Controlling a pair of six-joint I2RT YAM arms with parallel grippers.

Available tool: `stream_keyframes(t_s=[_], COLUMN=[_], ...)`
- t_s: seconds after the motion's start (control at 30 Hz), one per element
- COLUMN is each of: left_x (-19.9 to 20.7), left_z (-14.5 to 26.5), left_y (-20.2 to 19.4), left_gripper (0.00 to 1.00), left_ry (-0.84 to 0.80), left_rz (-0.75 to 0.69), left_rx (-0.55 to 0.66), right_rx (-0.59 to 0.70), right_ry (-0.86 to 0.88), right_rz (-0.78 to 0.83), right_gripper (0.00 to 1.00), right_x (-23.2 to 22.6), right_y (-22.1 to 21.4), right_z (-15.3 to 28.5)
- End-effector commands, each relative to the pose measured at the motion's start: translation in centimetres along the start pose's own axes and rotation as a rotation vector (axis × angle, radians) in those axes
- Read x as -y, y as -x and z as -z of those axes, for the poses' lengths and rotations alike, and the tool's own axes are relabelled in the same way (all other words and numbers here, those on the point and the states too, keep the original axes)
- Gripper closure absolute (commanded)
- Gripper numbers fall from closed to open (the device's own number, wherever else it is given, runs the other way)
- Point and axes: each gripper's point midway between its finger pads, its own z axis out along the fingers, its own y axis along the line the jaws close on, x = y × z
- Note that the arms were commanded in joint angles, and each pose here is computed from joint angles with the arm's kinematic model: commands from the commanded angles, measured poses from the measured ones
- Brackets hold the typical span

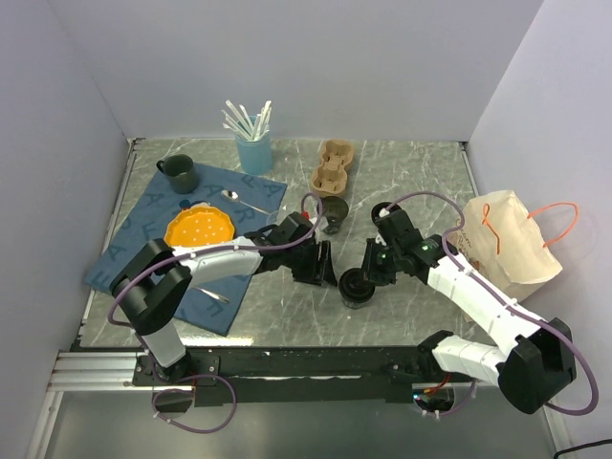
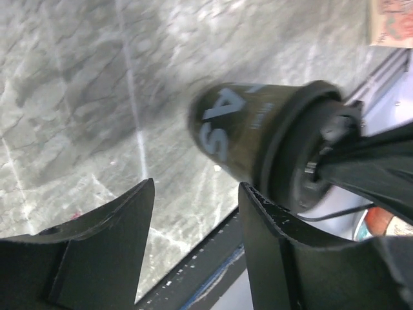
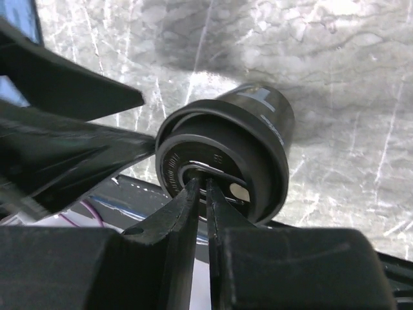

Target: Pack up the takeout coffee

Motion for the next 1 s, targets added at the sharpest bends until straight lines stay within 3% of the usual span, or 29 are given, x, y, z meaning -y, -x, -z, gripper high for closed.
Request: stream_keyframes(t_s=[0.0,0.3,0.5,0.67,0.7,0.77,0.97], left_x=[-1.6,-2.8,-0.9,-0.6,-0.8,-0.7,-2.1], left_z=[-1.3,0.5,3.9,6.5,6.8,7.7,9.9], left_y=[-0.6,-0.2,2.4,3.2,3.2,3.3,3.1], left_gripper=[0.41,0.39,0.33,0.16,0.13,0.01,0.03], left_ry=[0.023,0.127,0.147,0.167,0.174,0.182,0.245], left_rz=[0.006,-0.004,-0.047,-0.062,-0.062,-0.064,-0.059], left_rx=[0.004,0.049,0.158,0.235,0.243,0.267,0.336], right_rx=[-0.009,0.028,0.099,0.102,0.098,0.098,0.064], right_ry=[-0.041,-0.041,0.007,0.001,-0.009,-0.067,-0.179], right_rz=[-0.002,0.017,0.064,0.103,0.117,0.154,0.238], right_gripper=[0.83,0.8,0.67,0.43,0.33,0.24,0.01], right_x=[1.2,0.3,-2.6,-3.2,-3.2,-2.8,-2.4], right_y=[-0.6,0.7,3.2,3.3,3.2,2.9,2.5], right_z=[-1.1,0.9,4.8,5.8,5.7,5.6,4.3])
